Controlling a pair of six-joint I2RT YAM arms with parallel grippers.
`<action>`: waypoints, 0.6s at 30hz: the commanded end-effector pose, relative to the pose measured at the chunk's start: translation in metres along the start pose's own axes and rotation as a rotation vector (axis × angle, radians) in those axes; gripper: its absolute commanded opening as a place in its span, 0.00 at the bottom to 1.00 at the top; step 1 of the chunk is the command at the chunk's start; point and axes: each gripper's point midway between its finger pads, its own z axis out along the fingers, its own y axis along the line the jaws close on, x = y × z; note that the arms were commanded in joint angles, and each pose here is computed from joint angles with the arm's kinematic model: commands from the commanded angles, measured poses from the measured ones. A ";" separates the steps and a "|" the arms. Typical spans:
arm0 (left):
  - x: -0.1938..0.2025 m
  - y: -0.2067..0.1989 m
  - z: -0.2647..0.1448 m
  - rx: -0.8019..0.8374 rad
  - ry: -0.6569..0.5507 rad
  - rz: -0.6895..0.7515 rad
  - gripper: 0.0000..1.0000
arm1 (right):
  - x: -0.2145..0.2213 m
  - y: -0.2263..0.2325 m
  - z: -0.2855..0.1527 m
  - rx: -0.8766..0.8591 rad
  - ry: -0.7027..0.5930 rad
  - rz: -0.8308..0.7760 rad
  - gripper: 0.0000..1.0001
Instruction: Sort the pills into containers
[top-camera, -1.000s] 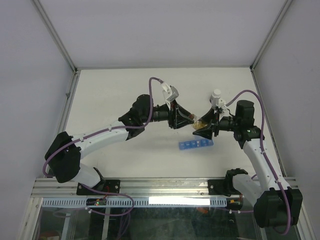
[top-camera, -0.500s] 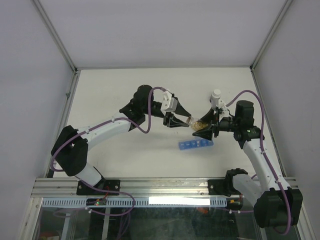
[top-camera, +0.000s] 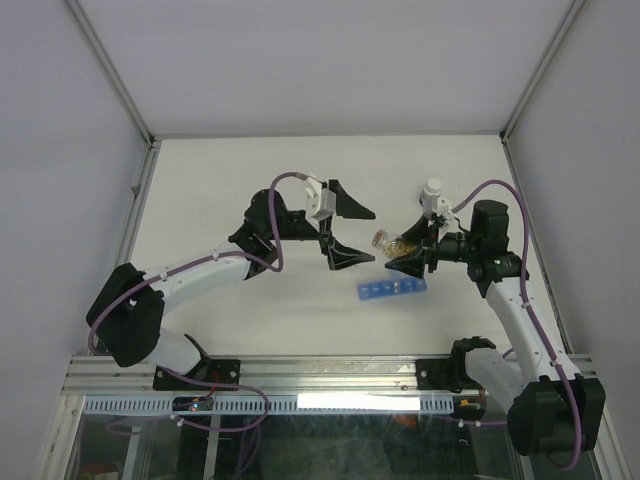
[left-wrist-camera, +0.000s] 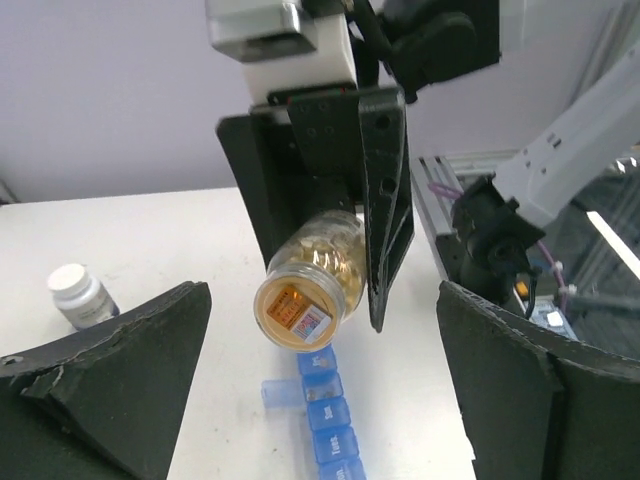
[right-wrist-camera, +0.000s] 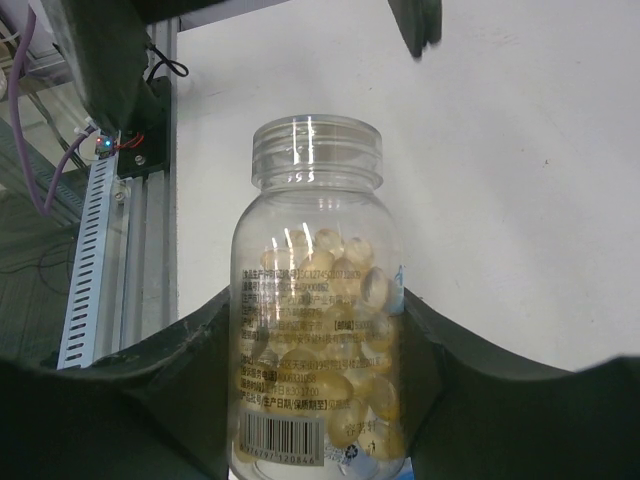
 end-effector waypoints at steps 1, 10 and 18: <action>-0.071 0.001 -0.017 -0.159 -0.215 -0.055 0.99 | -0.025 -0.005 -0.002 0.012 -0.029 -0.104 0.00; -0.048 0.002 -0.040 -0.218 -0.282 -0.629 0.93 | -0.024 -0.004 -0.003 0.012 -0.029 -0.102 0.00; -0.018 0.014 -0.028 -0.378 -0.148 -0.683 0.84 | -0.024 -0.006 -0.003 0.018 -0.028 -0.098 0.00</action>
